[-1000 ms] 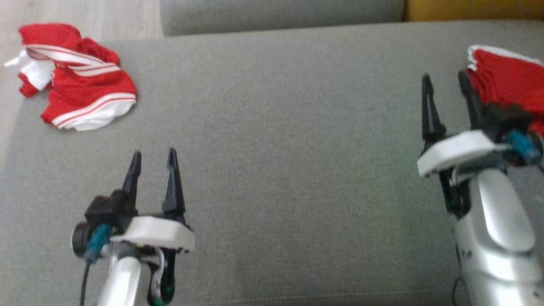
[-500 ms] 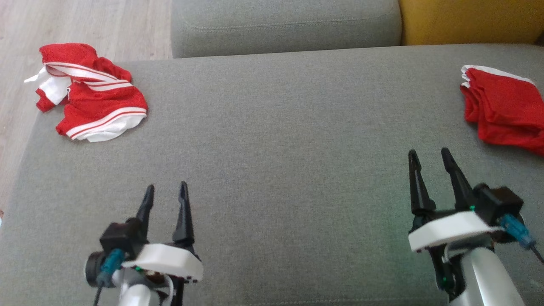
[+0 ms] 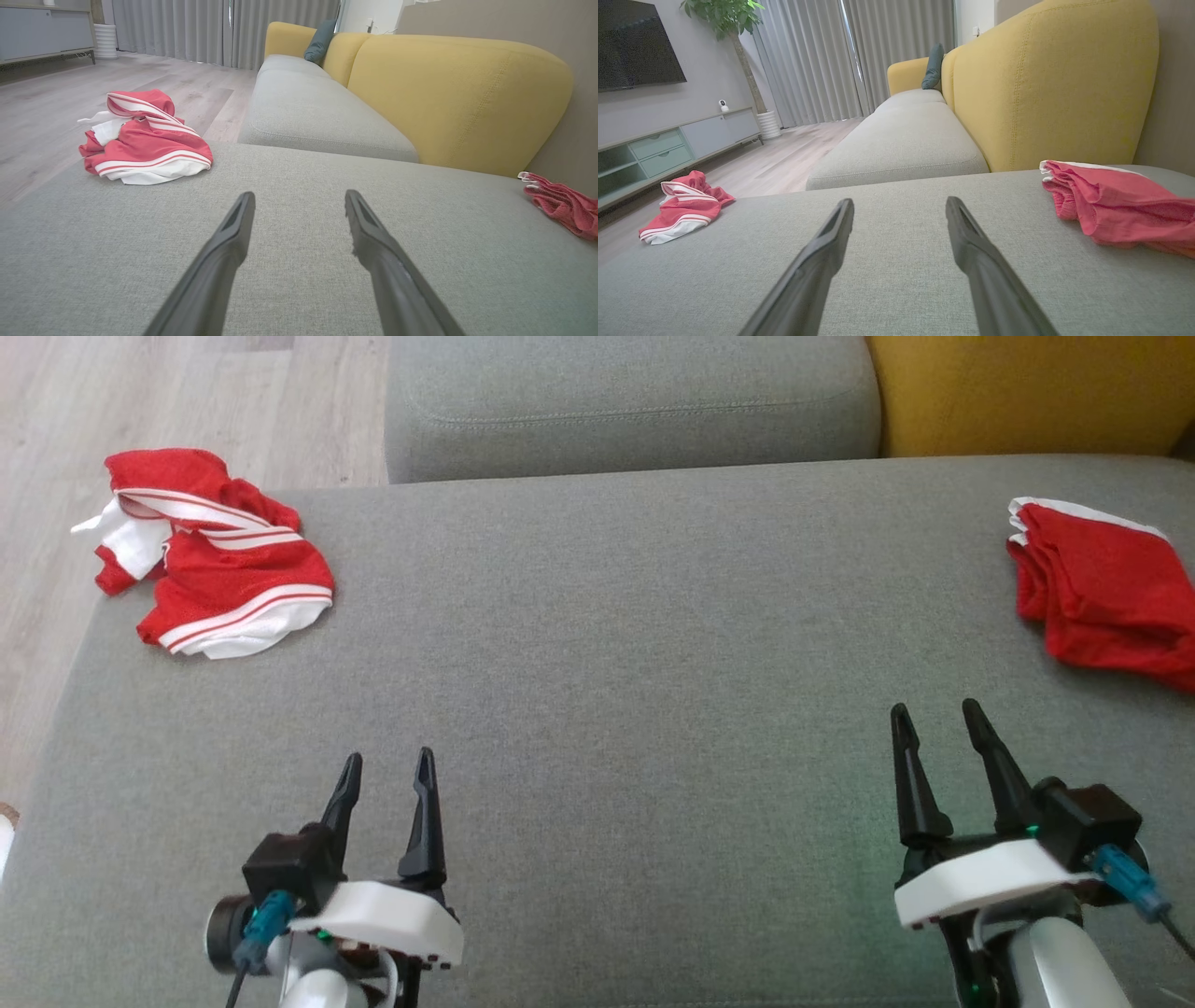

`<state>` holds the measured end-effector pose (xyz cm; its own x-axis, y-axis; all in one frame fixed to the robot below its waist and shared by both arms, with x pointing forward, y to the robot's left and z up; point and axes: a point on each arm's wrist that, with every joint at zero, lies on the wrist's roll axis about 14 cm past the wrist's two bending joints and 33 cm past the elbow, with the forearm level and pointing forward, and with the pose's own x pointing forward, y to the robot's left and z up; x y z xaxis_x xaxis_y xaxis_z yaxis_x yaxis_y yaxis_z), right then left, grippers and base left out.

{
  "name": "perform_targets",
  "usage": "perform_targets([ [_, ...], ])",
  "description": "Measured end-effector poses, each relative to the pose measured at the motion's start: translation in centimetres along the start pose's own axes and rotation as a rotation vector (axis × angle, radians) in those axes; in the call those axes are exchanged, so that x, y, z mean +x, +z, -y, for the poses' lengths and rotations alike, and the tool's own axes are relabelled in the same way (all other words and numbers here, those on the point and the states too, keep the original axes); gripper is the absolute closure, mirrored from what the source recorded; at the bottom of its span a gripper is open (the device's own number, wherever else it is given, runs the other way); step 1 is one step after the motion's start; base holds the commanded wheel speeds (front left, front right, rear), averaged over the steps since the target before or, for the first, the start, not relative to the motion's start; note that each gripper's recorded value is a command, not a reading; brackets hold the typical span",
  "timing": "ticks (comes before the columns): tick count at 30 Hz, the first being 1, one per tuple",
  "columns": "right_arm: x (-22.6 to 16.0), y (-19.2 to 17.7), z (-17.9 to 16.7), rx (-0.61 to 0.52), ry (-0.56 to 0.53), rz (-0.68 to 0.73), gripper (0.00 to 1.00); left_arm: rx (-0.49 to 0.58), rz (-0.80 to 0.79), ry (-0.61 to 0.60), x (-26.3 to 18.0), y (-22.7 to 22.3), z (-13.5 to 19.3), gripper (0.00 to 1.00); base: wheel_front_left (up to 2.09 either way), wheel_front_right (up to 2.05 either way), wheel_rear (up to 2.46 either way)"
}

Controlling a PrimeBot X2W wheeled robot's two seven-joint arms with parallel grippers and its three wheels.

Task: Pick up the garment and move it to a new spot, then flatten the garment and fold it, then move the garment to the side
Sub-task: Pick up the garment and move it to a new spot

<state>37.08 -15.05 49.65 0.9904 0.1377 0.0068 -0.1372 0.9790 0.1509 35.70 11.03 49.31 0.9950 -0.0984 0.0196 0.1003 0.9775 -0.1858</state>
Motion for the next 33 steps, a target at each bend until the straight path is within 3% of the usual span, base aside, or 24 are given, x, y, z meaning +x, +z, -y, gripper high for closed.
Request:
perform_targets([
  [25,0.2,0.0,-1.0,-0.004,0.029,-0.008,0.00,0.001,-0.011,0.033,-0.9,-0.4,-0.8,0.00,0.00,0.00,0.00],
  [33,1.6,-0.4,-3.9,-0.011,0.120,-0.025,0.00,0.001,0.006,0.113,-2.1,0.2,-3.2,0.00,0.00,0.00,0.00],
])
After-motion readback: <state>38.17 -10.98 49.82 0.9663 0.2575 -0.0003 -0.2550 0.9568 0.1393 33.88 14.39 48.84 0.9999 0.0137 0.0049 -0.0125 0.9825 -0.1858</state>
